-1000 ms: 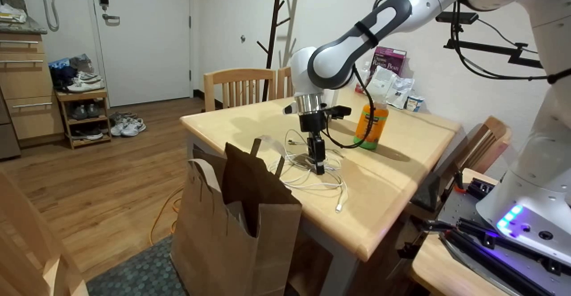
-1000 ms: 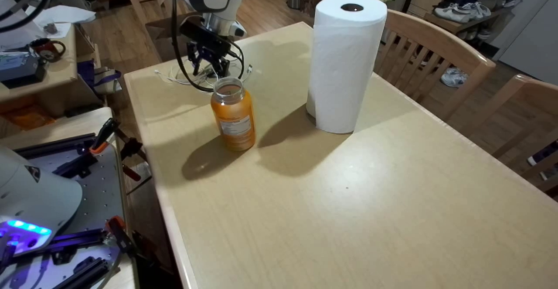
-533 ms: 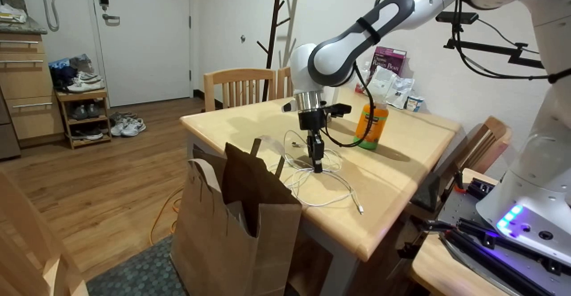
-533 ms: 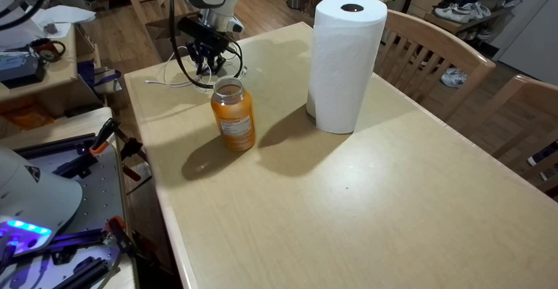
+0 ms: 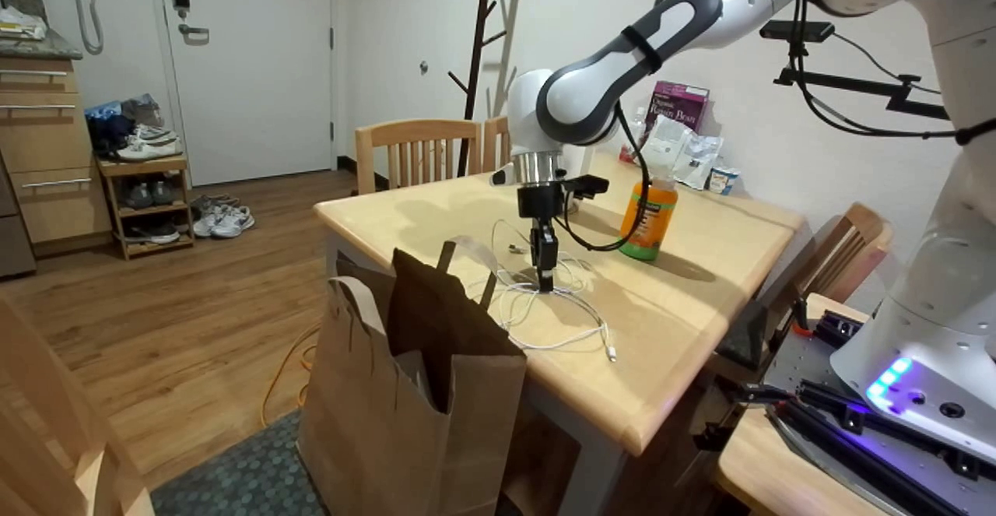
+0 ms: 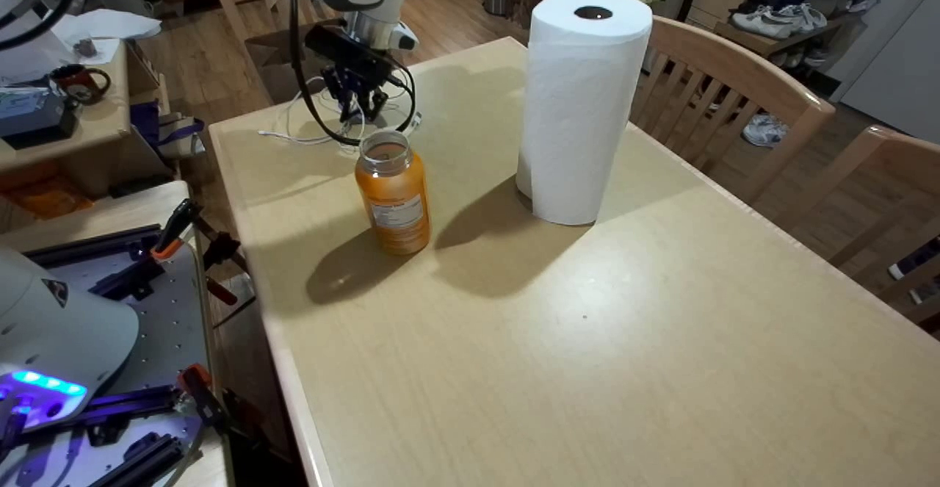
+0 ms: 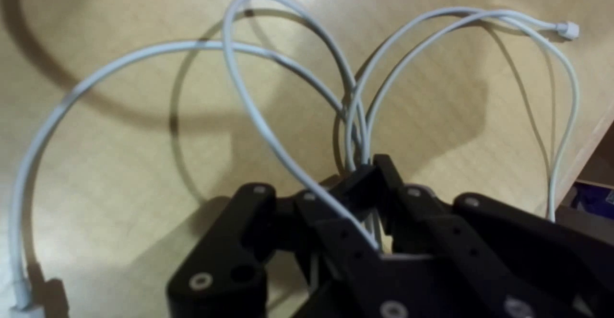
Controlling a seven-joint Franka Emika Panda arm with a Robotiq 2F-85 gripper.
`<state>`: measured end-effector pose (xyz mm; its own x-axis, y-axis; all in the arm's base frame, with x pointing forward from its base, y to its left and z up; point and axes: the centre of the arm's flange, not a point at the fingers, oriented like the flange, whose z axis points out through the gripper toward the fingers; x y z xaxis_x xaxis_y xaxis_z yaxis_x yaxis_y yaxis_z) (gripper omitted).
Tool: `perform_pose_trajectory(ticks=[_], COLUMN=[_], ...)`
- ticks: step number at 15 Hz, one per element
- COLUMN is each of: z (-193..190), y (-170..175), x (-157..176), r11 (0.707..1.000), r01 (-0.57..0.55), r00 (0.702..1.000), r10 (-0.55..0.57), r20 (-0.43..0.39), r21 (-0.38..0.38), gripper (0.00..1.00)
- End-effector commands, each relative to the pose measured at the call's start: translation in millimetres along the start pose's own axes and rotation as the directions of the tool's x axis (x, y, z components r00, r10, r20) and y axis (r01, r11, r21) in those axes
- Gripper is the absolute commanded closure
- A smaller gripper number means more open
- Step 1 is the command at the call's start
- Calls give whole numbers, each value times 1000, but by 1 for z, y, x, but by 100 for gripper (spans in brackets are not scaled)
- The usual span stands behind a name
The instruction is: Put the cable in the paper bag
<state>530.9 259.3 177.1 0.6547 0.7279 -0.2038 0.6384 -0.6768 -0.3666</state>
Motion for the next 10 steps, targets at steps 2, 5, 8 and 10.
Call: perform_pose_trajectory(ticks=[2,5,8,10], z=[-68,-125,-172,-192], y=[-4,-20,-40,-55], x=[-4,-1,2,7], r11=[996,987,966,947], r01=[0,14,44,78], r00=[993,984,976,972], r10=[-10,-42,-95,-142], r20=[-117,-171,-195,-189], r21=[-86,-163,-253,-312], gripper=[97,97,97,97])
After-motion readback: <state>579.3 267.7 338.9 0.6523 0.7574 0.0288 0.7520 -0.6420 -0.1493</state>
